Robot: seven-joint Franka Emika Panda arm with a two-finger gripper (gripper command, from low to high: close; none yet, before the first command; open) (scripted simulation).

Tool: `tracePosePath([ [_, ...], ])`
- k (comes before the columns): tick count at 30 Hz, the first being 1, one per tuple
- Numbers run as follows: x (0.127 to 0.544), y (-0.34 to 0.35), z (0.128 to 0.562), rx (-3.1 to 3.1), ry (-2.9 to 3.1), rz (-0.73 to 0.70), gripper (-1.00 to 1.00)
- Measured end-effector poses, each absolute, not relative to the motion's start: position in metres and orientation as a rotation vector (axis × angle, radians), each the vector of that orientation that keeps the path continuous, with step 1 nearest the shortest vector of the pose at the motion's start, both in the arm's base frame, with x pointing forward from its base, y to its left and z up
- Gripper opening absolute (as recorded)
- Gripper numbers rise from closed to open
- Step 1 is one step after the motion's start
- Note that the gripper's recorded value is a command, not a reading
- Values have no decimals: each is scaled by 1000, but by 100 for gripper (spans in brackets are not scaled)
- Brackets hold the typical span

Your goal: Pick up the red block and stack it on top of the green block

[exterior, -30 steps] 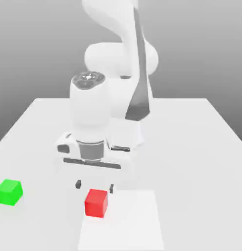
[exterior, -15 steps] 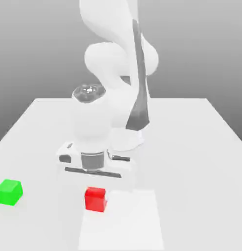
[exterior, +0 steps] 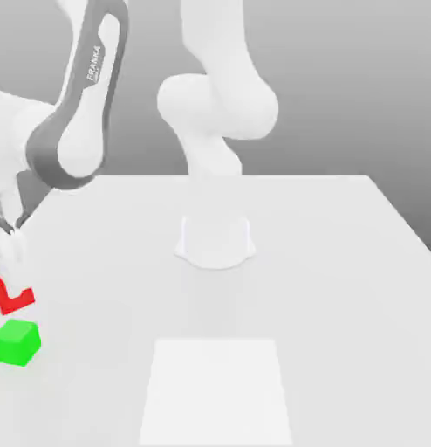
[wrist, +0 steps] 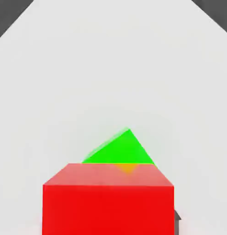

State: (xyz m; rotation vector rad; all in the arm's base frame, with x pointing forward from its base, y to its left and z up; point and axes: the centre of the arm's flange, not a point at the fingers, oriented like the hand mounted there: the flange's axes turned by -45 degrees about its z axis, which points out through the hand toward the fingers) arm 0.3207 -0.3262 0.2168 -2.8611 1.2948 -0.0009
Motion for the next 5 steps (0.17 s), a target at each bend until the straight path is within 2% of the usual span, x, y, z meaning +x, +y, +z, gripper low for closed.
tracePosePath([
  [2,320,-327,192,-2861,1297,-1,-100],
  [3,320,-326,185,-2861,1298,0,100],
  [5,320,-326,185,-2861,1298,0,100],
])
